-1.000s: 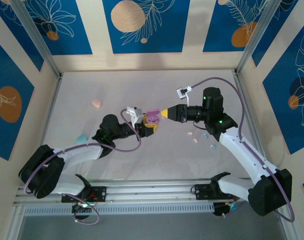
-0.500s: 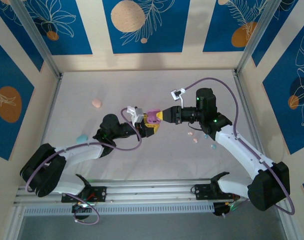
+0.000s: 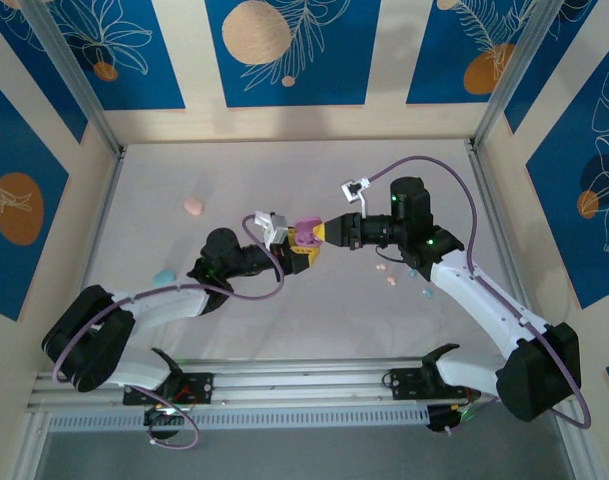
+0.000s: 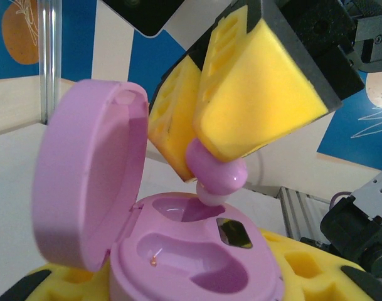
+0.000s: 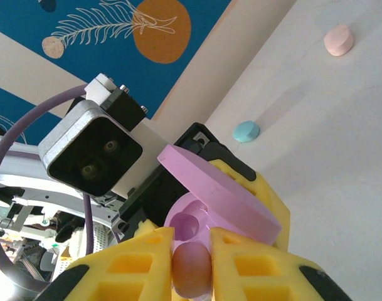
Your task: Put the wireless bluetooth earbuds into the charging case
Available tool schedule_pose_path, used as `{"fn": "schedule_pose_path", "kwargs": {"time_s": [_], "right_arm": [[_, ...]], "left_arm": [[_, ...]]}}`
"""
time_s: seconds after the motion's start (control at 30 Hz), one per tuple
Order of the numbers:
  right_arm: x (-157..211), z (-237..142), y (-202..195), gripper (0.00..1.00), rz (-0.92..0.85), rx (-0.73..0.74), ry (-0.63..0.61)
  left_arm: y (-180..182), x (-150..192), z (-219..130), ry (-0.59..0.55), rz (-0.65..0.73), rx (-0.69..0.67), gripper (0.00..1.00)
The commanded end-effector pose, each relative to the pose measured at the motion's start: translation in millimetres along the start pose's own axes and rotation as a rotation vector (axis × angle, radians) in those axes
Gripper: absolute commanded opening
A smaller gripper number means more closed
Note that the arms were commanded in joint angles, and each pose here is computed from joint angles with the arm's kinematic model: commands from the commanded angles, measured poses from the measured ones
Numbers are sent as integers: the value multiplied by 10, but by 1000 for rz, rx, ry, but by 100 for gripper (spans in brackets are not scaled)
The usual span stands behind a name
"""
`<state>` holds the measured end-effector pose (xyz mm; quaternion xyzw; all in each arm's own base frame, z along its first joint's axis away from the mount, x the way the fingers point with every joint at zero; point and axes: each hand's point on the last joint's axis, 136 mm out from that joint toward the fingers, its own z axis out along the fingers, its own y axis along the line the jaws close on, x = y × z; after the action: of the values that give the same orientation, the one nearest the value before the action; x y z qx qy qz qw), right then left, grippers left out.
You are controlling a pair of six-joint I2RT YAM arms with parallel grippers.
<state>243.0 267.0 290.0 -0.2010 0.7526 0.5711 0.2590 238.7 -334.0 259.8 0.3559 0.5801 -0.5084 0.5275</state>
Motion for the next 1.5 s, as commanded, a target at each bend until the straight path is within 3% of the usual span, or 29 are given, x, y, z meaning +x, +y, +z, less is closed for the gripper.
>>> {"fn": "schedule_pose_path", "kwargs": {"time_s": [0.0, 0.57, 1.0, 1.47], "right_arm": [[-32, 24, -15, 22, -19, 27, -3], [1, 77, -119, 25, -56, 120, -4], [-62, 116, 6, 24, -47, 74, -11], [-64, 150, -93, 25, -17, 118, -16]], "left_arm": [[-166, -301, 37, -88, 53, 70, 29], [-197, -358, 32, -99, 63, 78, 29], [-185, -334, 37, -89, 68, 73, 29], [-164, -343, 11, -94, 87, 49, 29]]}}
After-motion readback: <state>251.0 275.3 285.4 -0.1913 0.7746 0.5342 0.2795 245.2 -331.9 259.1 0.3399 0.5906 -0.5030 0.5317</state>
